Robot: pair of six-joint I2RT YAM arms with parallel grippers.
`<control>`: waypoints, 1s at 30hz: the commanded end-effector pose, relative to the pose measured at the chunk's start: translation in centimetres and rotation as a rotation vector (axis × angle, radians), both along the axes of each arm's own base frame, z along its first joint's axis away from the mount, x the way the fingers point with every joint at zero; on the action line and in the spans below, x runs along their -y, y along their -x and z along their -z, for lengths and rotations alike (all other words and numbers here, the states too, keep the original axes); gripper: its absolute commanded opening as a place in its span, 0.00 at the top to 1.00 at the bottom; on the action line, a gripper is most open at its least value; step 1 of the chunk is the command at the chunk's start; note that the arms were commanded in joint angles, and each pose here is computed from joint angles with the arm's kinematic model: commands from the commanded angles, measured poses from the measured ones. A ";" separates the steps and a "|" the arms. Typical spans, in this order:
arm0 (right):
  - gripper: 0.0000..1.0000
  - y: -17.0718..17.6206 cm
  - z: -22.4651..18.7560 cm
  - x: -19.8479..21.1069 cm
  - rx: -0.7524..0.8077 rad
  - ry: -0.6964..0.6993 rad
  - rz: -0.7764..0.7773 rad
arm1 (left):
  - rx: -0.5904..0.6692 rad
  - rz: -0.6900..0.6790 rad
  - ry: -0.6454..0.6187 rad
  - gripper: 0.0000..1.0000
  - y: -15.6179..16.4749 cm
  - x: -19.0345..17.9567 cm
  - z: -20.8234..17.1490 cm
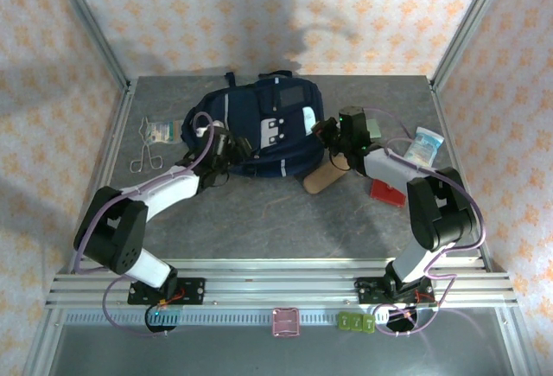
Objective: Pack the student bag
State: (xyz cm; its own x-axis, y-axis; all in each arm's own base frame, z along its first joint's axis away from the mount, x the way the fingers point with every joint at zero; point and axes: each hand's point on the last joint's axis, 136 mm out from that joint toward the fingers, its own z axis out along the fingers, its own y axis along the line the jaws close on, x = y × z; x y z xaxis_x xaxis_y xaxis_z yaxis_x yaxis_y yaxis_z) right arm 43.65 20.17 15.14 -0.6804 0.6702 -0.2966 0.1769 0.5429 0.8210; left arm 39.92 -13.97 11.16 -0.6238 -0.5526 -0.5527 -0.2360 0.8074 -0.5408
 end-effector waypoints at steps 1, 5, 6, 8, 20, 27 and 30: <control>1.00 -0.4 -4.3 -0.2 0.125 -0.064 -0.005 | -0.039 -0.019 0.106 0.35 -0.3 0.8 1.2; 1.00 -0.3 -4.3 -0.4 0.131 -0.070 -0.011 | -0.041 -0.051 0.169 0.32 -1.2 1.1 2.0; 1.00 -0.2 -4.2 -0.5 0.130 -0.072 -0.014 | -0.034 -0.065 0.172 0.32 -1.4 1.0 2.1; 1.00 0.1 -4.0 -0.9 0.126 -0.076 -0.026 | -0.020 -0.082 0.188 0.31 -2.0 0.9 2.2; 1.00 2.1 -1.4 -1.3 0.082 -0.068 -0.055 | -0.061 -0.169 0.231 0.38 -4.5 -0.3 4.5; 1.00 3.2 1.6 -0.7 0.009 0.014 -0.068 | -0.117 -0.135 0.264 0.89 -5.3 0.5 6.2; 0.80 3.5 2.5 0.0 -0.029 0.125 -0.067 | -0.096 -0.124 0.273 1.00 -5.2 0.6 5.6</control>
State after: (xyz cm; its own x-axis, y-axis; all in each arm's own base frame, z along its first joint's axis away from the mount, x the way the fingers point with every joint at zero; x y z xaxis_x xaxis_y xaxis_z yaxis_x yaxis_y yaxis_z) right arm 41.04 19.84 12.05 -0.7016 0.6468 -0.2989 0.1895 0.5737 0.7968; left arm 45.15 -13.57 5.37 -0.5544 -0.7647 -0.3283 -0.4158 0.5963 -0.6867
